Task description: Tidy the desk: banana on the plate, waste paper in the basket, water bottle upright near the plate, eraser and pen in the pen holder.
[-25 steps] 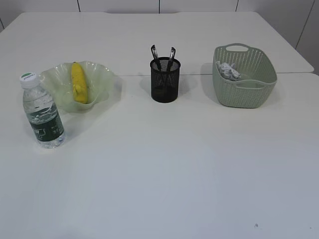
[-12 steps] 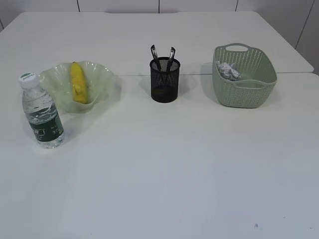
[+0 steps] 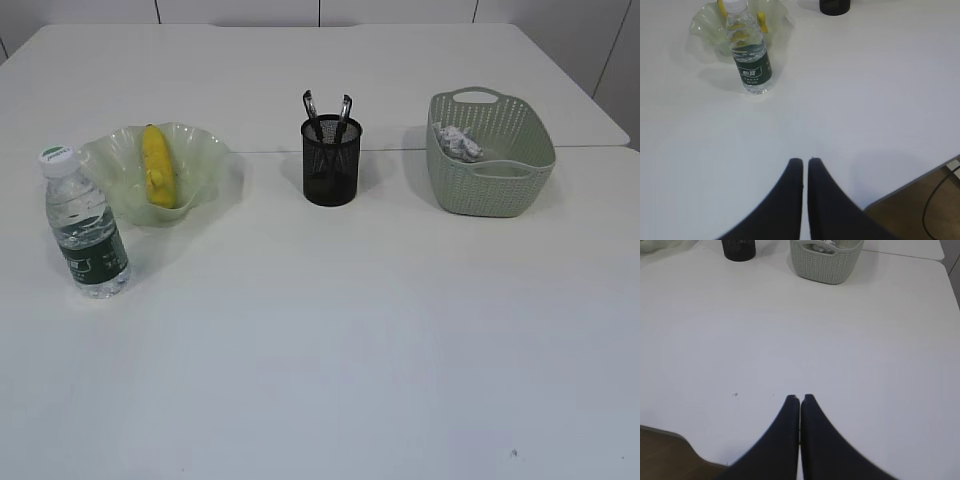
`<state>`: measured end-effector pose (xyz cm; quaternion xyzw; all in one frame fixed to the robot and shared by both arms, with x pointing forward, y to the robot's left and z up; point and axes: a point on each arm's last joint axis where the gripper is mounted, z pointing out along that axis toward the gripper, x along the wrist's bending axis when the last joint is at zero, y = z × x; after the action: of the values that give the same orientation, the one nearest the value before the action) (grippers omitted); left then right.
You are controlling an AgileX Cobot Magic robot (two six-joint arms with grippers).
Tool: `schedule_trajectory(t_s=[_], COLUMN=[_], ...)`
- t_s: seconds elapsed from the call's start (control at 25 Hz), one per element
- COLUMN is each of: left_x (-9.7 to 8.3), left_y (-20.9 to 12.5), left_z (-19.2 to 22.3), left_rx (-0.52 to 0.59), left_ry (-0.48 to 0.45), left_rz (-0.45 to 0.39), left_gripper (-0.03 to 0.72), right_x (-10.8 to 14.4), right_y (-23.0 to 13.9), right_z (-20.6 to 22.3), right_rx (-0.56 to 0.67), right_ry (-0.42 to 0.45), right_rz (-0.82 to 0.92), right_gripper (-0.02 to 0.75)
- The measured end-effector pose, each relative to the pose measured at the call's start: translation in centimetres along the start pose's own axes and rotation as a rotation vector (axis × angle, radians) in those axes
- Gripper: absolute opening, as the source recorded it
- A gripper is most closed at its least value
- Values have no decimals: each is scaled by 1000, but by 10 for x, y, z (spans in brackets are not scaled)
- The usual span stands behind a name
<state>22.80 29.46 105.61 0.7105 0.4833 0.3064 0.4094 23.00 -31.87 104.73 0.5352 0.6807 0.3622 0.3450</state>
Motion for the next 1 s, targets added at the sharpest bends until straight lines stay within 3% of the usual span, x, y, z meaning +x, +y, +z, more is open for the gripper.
schedule_trajectory(t_s=[0.32,0.6,1.0], left_x=[0,-1,-2], left_y=[0,1,1], left_z=[0,1,2], left_rx=[1,5,8], left_ry=[12,129,195], left_rz=[-7,-73,-112], left_gripper=[-1,-1,-1], right_x=[0,2,4], right_y=[0,-1,-2], right_z=[0,-2,-4], right_rx=[1,14,23], right_ry=[-12,-142,-247], right_rz=[7,83,143], right_gripper=[-13,-13,-13])
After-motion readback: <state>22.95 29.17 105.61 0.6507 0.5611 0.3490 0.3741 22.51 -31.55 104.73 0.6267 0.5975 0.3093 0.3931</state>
